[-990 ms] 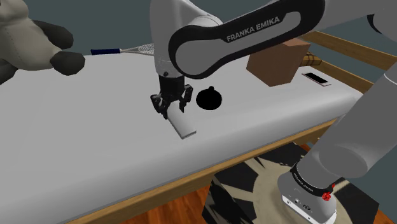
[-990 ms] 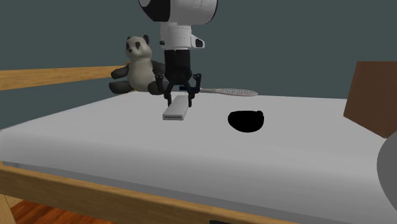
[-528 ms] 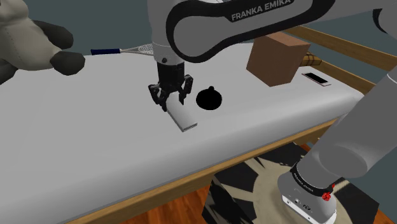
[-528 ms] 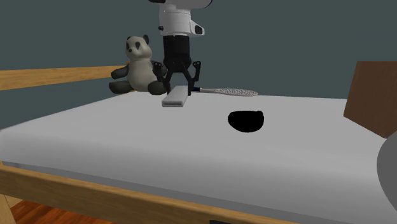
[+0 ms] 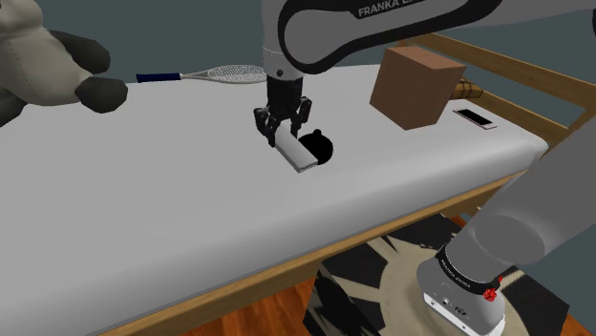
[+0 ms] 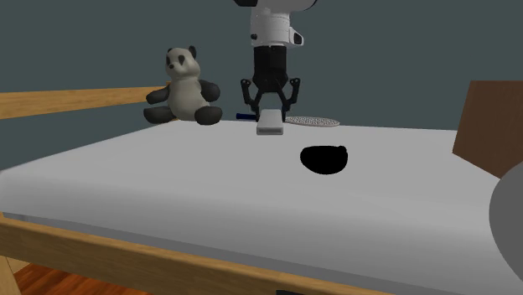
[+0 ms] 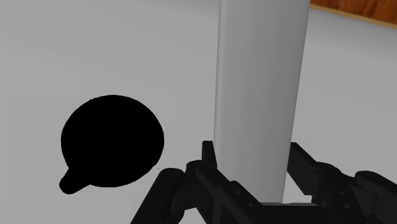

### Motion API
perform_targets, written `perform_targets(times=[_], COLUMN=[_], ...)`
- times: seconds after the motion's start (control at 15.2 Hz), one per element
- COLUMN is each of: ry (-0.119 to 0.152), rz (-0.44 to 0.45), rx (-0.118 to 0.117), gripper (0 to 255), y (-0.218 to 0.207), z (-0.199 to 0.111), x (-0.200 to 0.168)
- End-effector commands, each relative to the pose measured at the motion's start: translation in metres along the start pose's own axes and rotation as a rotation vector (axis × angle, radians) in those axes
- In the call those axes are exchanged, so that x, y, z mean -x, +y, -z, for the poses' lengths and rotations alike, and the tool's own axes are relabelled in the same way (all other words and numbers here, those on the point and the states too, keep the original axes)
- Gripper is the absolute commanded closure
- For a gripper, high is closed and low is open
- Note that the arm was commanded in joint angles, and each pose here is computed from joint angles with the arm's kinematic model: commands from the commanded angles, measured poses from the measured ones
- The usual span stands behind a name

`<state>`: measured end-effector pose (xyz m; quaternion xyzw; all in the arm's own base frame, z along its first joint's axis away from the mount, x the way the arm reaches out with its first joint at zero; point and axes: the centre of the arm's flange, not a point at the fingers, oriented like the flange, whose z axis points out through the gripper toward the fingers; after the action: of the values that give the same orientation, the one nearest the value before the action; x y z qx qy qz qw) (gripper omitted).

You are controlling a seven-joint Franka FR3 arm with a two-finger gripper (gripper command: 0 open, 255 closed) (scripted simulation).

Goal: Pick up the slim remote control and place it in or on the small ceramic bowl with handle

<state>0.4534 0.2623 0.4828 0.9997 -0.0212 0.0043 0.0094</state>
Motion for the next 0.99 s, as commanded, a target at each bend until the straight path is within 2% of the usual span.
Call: perform_targets(times=[0.0,0.66,0.92], ry=[0.0,0.0,0.0], rz=[0.002,0.002,0.002], rx=[0.0,0.0,0.0], gripper=[255,255,255], y=[0.027,0.149,0.149], z=[0.002,0.002,-0.019], x=[-0.011,-0.06,-0.06])
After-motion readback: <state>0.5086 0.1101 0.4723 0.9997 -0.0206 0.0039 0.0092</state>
